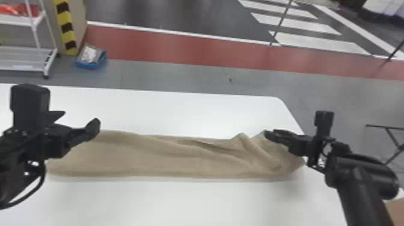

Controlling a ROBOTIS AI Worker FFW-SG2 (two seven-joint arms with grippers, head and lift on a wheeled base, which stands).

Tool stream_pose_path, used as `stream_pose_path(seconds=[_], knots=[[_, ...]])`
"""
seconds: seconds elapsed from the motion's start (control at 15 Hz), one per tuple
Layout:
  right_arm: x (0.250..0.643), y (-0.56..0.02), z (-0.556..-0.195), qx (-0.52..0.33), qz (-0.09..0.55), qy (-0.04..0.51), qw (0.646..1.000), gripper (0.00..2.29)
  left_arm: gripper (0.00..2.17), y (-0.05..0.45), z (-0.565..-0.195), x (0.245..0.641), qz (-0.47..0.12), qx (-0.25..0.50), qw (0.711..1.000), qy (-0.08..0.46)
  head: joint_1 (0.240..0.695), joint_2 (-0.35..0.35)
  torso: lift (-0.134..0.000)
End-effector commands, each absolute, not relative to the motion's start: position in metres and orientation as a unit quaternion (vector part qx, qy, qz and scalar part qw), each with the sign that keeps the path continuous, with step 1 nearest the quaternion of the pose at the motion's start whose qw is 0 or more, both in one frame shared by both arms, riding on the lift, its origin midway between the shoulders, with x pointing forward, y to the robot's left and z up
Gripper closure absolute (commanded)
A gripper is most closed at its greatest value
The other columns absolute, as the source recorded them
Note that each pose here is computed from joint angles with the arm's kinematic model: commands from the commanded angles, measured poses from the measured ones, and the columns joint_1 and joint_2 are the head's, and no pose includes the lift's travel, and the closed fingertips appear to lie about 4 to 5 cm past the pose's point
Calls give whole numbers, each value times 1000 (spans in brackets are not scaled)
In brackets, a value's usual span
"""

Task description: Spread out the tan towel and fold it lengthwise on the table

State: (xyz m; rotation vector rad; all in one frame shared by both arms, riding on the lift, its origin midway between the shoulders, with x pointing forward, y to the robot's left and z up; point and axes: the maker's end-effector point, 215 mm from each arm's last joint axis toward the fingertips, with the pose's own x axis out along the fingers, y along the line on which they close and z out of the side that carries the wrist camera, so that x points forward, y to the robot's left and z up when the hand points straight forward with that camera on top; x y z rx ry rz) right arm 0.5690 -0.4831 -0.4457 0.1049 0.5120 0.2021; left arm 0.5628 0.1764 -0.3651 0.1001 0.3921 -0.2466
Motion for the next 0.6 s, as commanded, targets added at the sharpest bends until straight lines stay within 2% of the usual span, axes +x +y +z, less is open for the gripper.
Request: stream_pose_path(seconds=[0.0,0.07,0.13,0.33,0.47,0.53], knots=[[568,-481,-450,45,102,263,958,593,235,176,-363,563,-123,51,973,190,695,-289,-124],[567,-481,-453,44,101,270,957,599,235,176,-364,563,-123,51,972,191,695,-288,-124],[567,-481,-454,47,100,274,955,809,235,176,-363,563,-123,52,973,191,695,-288,-124],[569,-487,-449,52,95,280,954,849,235,178,-361,563,-122,54,973,188,695,-289,-124],[567,-491,-449,57,93,287,952,1055,235,182,-362,562,-120,55,973,189,695,-290,-124],[567,-492,-448,60,94,287,951,1055,235,181,-361,561,-121,55,973,189,695,-290,-124]])
